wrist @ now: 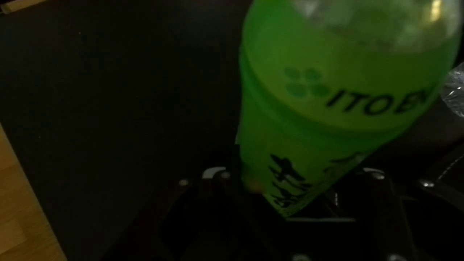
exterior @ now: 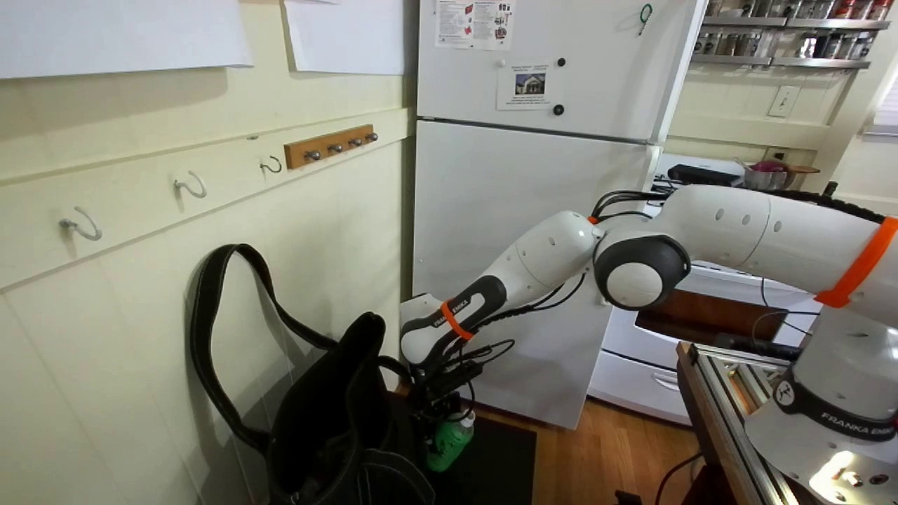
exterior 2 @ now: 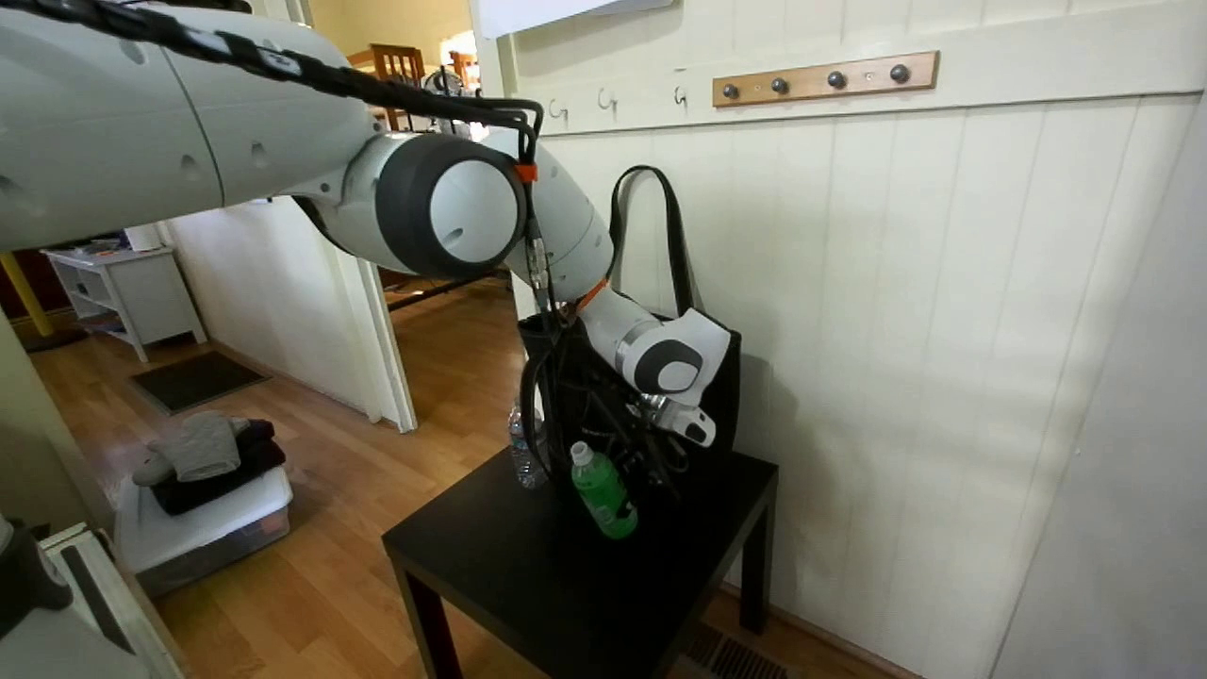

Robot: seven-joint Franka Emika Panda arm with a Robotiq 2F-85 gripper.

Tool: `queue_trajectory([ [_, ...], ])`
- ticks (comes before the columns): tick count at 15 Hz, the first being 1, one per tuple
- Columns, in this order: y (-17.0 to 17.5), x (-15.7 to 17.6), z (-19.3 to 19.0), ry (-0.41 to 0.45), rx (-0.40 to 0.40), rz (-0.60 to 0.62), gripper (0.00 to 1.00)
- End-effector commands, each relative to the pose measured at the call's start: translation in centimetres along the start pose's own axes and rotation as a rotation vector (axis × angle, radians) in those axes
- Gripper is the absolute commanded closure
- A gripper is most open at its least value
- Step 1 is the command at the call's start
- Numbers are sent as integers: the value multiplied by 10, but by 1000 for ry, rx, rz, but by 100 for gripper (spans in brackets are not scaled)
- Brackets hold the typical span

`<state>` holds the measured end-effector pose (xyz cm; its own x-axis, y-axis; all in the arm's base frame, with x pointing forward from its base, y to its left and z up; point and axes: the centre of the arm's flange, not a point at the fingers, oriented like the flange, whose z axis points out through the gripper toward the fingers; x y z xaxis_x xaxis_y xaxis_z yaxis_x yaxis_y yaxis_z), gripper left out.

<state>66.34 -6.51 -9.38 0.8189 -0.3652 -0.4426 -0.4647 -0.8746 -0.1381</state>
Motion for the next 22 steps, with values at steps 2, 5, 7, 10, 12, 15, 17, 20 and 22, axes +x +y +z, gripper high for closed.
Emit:
queue_trajectory([
  [2,-18,-47,-30,46,-24,-63,64],
  [5,-28,-68,-45,51,-25,-68,64],
  [7,-34,-82,-54,58,-30,-73,64],
  [10,-42,-100,-66,86,-33,-86,64],
  [12,-46,-110,-74,121,-39,-93,64],
  [15,-50,-123,-91,235,-20,-147,64],
  [17,-51,-130,-102,335,-7,-198,64],
  [20,-55,-142,-116,450,12,-261,64],
  [22,-58,-151,-123,513,21,-301,64],
])
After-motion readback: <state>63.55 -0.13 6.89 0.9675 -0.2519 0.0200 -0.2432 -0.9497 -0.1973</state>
